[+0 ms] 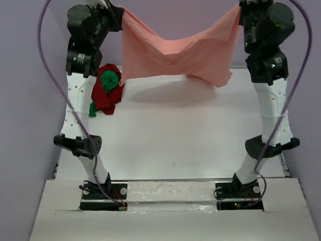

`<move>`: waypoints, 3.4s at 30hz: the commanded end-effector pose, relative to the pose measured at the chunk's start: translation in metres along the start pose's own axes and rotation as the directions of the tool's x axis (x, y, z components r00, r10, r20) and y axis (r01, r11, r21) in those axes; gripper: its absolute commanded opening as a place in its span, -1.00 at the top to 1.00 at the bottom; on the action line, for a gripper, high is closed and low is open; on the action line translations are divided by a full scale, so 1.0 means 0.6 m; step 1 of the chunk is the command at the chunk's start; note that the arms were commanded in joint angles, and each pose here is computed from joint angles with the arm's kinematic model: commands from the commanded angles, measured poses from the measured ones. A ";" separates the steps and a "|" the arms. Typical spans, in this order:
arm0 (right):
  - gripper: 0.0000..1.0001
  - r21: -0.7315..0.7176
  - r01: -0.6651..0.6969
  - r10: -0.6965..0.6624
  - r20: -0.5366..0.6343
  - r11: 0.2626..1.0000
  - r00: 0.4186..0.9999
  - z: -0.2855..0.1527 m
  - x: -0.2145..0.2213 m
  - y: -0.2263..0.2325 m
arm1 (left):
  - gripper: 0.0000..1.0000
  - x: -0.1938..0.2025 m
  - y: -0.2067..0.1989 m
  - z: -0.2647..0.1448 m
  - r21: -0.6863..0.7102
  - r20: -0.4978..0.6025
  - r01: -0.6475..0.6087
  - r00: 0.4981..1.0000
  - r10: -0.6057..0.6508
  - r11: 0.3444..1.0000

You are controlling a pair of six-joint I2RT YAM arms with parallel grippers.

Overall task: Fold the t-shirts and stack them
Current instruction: Flatten the tshirt out

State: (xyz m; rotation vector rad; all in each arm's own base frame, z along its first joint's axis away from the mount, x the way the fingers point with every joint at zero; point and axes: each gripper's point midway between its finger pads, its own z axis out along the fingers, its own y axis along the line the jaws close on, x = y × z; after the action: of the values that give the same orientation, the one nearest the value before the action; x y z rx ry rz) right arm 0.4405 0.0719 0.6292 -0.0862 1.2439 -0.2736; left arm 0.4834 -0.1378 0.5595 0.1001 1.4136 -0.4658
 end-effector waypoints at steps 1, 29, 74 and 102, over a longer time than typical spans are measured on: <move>1.00 0.022 -0.055 0.052 0.124 0.998 0.991 -0.085 -0.110 -0.047 | 1.00 -0.204 -0.106 -0.147 0.172 0.271 -0.042 0.963 -0.006 0.984; 1.00 0.113 0.060 -0.079 0.172 0.992 0.982 0.022 -0.072 0.011 | 1.00 -0.048 0.006 0.025 -0.053 0.105 -0.074 0.991 0.080 0.996; 1.00 0.181 0.066 -0.107 0.224 0.981 0.969 -0.089 -0.178 -0.002 | 1.00 -0.130 0.002 -0.075 -0.077 0.140 -0.051 0.988 0.061 0.996; 1.00 0.141 -0.026 -0.017 0.291 0.990 0.957 -0.170 -0.223 -0.103 | 1.00 -0.180 -0.047 -0.164 -0.051 0.201 -0.054 0.977 0.063 0.997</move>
State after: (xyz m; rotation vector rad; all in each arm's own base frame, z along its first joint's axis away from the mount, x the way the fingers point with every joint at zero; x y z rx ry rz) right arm 0.3739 0.0615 0.6907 -0.0708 1.0555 -0.3148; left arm 0.4605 -0.1072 0.5800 0.0473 1.4090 -0.3543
